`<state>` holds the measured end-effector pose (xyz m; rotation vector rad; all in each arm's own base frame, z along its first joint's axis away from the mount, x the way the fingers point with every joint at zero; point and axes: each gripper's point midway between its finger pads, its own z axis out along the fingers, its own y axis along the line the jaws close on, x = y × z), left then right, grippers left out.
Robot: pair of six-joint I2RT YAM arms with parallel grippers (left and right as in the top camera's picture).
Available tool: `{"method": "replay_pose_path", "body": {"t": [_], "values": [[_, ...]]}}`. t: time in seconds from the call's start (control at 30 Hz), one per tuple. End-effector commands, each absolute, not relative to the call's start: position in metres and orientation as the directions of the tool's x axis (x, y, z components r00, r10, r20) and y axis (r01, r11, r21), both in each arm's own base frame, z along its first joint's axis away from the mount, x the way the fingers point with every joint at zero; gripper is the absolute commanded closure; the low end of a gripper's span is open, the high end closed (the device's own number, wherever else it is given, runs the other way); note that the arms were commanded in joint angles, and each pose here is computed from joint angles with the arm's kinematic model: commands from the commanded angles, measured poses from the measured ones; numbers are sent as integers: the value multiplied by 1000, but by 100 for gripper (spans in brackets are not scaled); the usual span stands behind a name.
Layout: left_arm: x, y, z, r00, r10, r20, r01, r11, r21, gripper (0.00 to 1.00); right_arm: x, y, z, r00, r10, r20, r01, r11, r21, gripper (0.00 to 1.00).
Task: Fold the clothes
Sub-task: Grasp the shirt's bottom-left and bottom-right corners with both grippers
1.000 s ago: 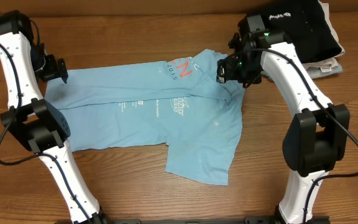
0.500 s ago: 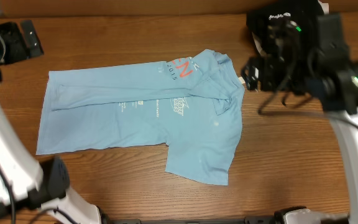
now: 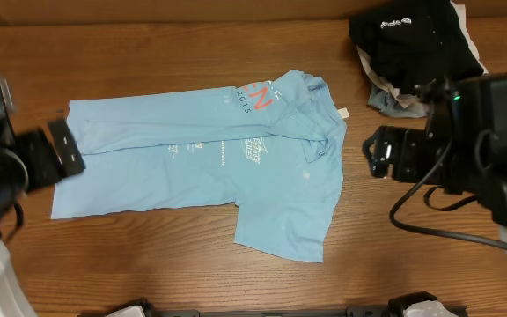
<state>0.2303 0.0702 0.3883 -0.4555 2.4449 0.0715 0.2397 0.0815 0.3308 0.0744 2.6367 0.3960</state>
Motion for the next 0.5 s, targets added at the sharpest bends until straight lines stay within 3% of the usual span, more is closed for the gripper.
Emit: {"method": "replay_pose_path", "body": {"t": [0.0,0.17,0.47], "values": [[215,93,352,-726,-427,-539,-511,859,8,0,236,96,304,-918,114,-380,-5,954,298,9],[226,101,296,-725,-505,-469,-576,817,11,0,234,129,252,-952,61,-300,-38,948,316,0],[240,141,175,-595,-716,-366,-767,642,-10,0,242,152,156,-973,118,-196,39,930,365,0]]}}
